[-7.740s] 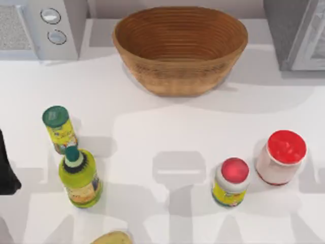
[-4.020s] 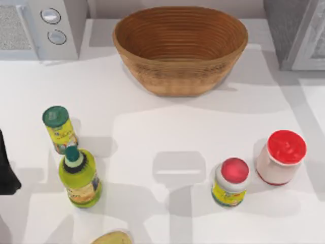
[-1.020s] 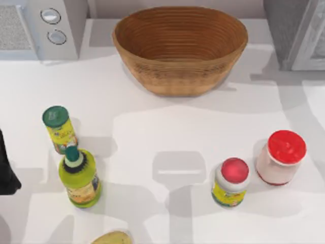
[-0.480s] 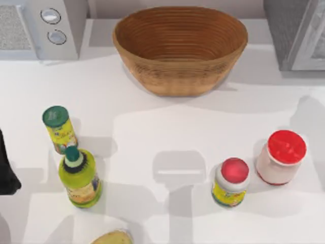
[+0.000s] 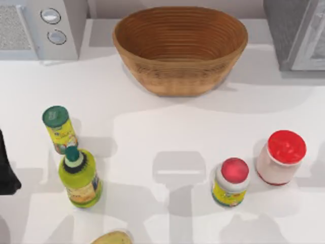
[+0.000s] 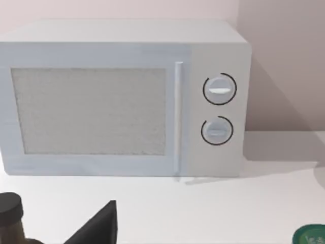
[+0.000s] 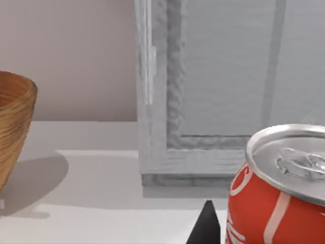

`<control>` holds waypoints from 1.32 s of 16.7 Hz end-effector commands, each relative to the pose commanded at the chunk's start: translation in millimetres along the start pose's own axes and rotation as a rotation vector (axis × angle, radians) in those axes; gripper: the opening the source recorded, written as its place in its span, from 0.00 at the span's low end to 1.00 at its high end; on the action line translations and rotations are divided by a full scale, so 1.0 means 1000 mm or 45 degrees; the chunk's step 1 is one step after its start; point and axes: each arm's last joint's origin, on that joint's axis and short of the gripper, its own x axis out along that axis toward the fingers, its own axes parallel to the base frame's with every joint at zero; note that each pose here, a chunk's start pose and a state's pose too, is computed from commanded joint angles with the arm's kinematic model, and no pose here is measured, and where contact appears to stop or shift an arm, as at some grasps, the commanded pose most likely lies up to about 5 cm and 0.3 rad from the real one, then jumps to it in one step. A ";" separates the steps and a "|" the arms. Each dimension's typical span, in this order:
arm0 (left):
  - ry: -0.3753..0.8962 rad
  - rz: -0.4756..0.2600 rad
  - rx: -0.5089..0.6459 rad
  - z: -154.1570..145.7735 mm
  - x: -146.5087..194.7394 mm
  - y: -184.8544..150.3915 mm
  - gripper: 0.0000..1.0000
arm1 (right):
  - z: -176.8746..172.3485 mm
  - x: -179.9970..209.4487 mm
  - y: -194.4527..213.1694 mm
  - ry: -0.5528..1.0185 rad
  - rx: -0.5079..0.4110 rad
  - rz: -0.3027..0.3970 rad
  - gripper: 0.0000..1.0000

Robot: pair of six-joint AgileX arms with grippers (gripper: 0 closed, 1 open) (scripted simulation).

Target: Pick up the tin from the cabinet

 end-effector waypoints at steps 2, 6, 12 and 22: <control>0.000 0.000 0.000 0.000 0.000 0.000 1.00 | -0.019 0.000 -0.001 -0.036 0.001 0.002 0.00; 0.000 0.000 0.000 0.000 0.000 0.000 1.00 | -0.029 0.000 -0.002 -0.058 0.000 0.004 0.00; 0.000 0.000 0.000 0.000 0.000 0.000 1.00 | -0.027 0.002 -0.002 -0.048 0.002 0.019 0.00; 0.000 0.000 0.000 0.000 0.000 0.000 1.00 | 0.015 0.054 -0.010 -0.066 -0.009 0.283 0.00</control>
